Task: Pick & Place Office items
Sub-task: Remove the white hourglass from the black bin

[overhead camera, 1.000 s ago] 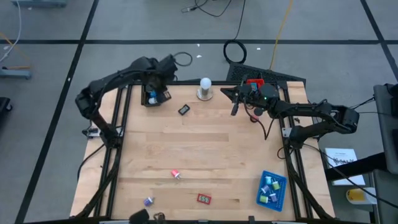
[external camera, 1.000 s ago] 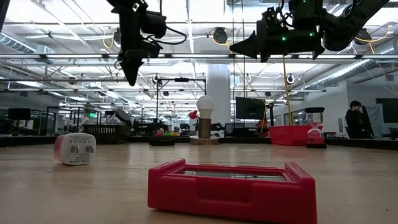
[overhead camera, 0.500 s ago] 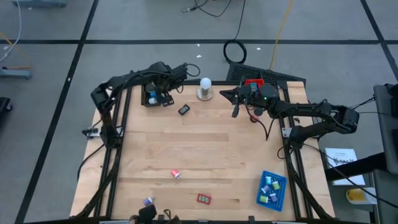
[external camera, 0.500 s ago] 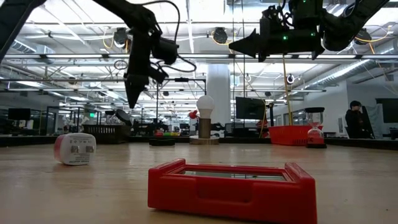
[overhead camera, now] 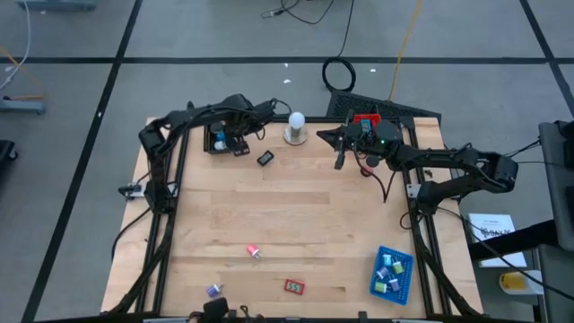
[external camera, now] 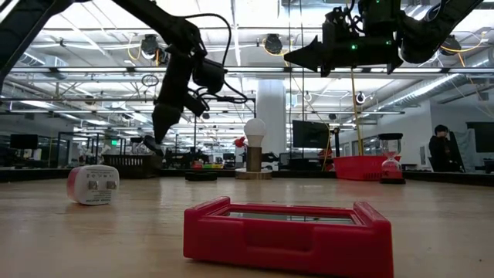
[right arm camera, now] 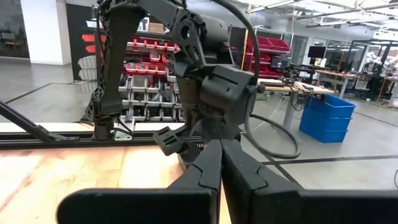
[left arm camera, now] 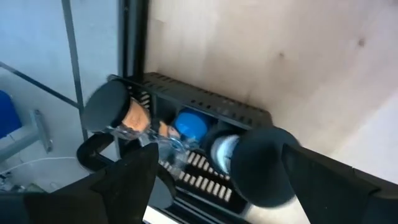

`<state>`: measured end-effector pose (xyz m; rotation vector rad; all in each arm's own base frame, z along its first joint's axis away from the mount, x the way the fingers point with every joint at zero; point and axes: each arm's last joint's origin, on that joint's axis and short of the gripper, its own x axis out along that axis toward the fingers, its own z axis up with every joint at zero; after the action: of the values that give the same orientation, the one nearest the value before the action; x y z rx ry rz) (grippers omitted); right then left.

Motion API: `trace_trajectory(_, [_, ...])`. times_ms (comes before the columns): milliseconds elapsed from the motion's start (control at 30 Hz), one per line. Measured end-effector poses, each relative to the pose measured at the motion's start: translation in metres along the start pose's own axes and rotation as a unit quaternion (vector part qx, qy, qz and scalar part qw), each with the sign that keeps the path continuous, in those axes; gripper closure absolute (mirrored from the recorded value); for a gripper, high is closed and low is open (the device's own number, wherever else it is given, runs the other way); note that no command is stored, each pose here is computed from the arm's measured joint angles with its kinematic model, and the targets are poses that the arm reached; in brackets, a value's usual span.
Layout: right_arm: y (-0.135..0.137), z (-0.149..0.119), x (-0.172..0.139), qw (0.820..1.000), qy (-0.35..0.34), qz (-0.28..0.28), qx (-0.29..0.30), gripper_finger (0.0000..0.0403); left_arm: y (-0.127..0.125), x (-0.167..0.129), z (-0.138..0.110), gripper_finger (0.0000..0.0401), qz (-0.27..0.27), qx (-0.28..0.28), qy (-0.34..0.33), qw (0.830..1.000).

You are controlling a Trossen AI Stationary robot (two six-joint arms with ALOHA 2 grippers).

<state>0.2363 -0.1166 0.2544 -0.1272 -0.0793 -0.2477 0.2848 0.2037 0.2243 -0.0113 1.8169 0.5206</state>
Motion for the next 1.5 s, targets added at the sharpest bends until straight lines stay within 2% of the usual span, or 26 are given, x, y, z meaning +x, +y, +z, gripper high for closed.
trace_trajectory(233, [0.000, 0.000, 0.000, 1.000, 0.000, 0.000, -0.003, 0.0403, -0.025, -0.010, 0.000, 0.0058, 0.005, 0.025, 0.014, 1.000])
trace_trajectory(333, [0.000, 0.000, 0.000, 1.000, 0.000, 0.000, -0.003, 0.0403, -0.033, -0.014, 0.001, 0.0053, 0.029, 0.035, 0.012, 0.999])
trace_trajectory(467, [0.000, 0.000, 0.000, 1.000, 0.000, 0.000, -0.003, 0.0403, -0.032, -0.013, 0.000, 0.0051, 0.055, 0.030, 0.021, 0.998])
trace_trajectory(767, [0.000, 0.000, 0.000, 1.000, -0.001, 0.000, -0.003, 0.0403, -0.041, 0.017, -0.009, 0.0050, 0.059, 0.059, 0.071, 0.994])
trace_trajectory(1100, [0.000, 0.001, 0.000, 1.000, -0.006, -0.001, -0.006, 0.0403, -0.042, 0.023, -0.004, 0.0053, 0.074, 0.053, 0.043, 0.995])
trace_trajectory(1200, [0.000, 0.001, 0.000, 1.000, -0.006, -0.001, -0.006, 0.0403, -0.042, 0.023, -0.004, 0.0076, 0.073, 0.053, 0.043, 0.995])
trace_trajectory(1433, [0.000, 0.001, 0.000, 1.000, -0.005, -0.001, -0.009, 0.0403, -0.043, 0.023, -0.004, 0.0178, 0.068, 0.060, 0.045, 0.995])
trace_trajectory(1500, [0.000, 0.001, 0.000, 1.000, -0.005, -0.001, -0.009, 0.0403, -0.042, 0.022, -0.005, 0.0185, 0.068, 0.061, 0.043, 0.995])
